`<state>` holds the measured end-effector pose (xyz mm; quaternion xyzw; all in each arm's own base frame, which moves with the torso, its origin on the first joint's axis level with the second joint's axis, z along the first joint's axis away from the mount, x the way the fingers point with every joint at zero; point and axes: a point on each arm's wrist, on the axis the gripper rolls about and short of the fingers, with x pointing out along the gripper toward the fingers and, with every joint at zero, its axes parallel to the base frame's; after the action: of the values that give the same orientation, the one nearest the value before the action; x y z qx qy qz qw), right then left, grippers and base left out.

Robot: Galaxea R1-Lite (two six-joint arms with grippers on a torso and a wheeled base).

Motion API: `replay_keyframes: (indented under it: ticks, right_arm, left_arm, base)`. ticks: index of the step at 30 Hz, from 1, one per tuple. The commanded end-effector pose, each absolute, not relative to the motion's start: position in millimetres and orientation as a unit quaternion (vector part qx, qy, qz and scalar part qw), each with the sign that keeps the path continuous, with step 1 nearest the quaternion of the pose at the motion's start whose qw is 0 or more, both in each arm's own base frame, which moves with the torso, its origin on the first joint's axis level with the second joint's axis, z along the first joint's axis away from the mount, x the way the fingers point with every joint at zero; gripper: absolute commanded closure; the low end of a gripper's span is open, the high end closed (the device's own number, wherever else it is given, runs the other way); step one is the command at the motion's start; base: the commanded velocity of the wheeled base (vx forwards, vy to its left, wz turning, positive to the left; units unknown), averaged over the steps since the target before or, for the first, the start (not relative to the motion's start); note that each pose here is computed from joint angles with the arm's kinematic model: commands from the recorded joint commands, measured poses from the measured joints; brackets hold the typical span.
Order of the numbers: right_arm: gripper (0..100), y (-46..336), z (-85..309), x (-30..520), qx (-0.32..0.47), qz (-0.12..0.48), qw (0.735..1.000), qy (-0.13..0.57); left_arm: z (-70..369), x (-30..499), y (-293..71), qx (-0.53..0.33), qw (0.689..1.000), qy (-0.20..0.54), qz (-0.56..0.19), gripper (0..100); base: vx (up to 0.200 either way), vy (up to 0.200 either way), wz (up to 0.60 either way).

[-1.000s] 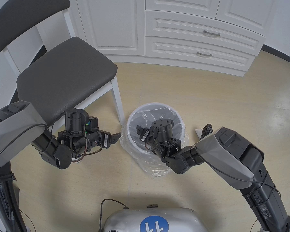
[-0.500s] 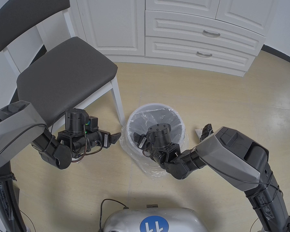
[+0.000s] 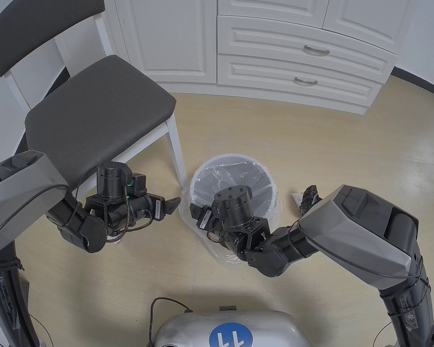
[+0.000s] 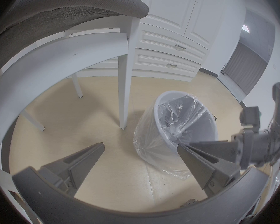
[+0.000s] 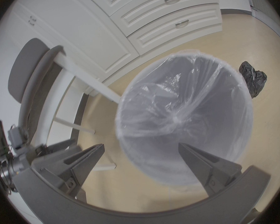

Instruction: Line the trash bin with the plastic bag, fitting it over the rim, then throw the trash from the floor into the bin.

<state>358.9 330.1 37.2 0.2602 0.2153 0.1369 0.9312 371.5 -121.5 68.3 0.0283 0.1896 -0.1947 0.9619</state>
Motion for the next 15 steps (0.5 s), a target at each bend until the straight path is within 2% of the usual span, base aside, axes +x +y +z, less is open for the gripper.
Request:
replay_keyframes:
  ticks: [1, 9, 15]
  right_arm:
    - [0, 335.8, 38.2, 347.4, 0.253, 0.147, 0.930, 0.223]
    - [0, 338.6, 32.1, 337.8, 0.220, 0.135, 0.927, 0.270]
    - [0, 342.4, 37.5, 331.4, 0.221, 0.141, 0.927, 0.268]
  left_arm:
    - [68.6, 371.4, -120.9, 0.028, 0.962, 0.190, -0.194, 0]
    - [68.9, 371.9, -120.5, 0.028, 0.962, 0.189, -0.194, 0]
    - [69.7, 371.9, -120.5, 0.028, 0.963, 0.183, -0.194, 0]
  base:
    - [0.000, 0.000, 0.00]
    - [0.000, 0.000, 0.00]
    - [0.000, 0.000, 0.00]
